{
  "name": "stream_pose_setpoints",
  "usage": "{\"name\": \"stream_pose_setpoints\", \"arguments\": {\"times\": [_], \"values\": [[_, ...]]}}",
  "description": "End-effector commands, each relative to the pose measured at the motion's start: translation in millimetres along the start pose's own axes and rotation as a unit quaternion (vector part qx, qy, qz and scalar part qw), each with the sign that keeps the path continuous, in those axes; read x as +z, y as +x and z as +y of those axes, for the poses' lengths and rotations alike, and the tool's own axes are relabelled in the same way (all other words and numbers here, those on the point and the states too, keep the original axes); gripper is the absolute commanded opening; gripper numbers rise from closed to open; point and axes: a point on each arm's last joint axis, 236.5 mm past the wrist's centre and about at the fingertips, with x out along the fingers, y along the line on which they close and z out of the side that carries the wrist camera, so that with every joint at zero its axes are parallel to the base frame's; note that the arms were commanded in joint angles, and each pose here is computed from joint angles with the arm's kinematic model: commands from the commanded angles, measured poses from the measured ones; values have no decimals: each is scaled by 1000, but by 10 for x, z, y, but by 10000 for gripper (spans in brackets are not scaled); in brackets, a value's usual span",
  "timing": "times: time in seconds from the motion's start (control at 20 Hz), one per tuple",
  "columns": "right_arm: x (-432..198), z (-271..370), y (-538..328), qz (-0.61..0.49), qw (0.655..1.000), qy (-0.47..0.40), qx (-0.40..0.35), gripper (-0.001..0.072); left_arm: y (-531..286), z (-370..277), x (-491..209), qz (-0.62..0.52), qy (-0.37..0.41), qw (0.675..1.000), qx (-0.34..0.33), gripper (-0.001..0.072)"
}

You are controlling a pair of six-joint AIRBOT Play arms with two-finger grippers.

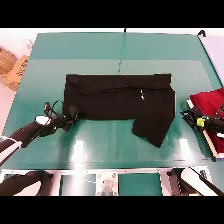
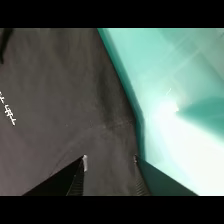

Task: Fold the shirts.

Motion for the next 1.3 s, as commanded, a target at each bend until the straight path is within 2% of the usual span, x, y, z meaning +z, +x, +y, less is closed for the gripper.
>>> {"name": "stream_pose_setpoints", "arguments": {"times": [0.0, 0.2, 0.6, 0.65, 0.7, 0.75, 0.8, 0.85, 0.9, 1.1, 1.25], "values": [[-142, -41, 7, 27, 1000, -7, -6, 374, 17, -90, 124, -28, 3, 1000, -10, 27], [-438, -357, -50, 89, 993, 17, -75, 374, 20, -86, 78, -18, 6, 1000, -9, 26], [-1075, -338, 464, 157, 985, 24, -64, 369, 21, -73, 46, -11, 14, 1000, -7, 27], [-1099, -245, 557, 160, 986, 21, -47, 333, 21, -73, 47, -11, 14, 1000, -7, 26], [-1099, -147, 624, 159, 987, 17, -28, 255, 21, -73, 48, -12, 15, 1000, -7, 26], [-1075, -54, 664, 155, 988, 13, -9, 208, 21, -72, 43, -10, 15, 1000, -6, 26], [-1036, 12, 669, 149, 989, 10, 4, 181, 21, -70, 18, -5, 15, 1000, -6, 26], [-998, 57, 658, 147, 989, -2, 10, 59, 21, -68, 3, -2, 15, 1000, -6, 26], [-995, 80, 635, 151, 988, -7, 13, 14, 19, -68, -27, 4, 16, 1000, -6, 26], [-930, 116, 428, 145, 989, -24, 19, 14, -145, -188, -73, 8, 100, 995, -17, 25], [-859, -30, 174, 128, 991, -23, -17, 14, -388, -178, -125, 12, 136, 991, 0, 25]]}}
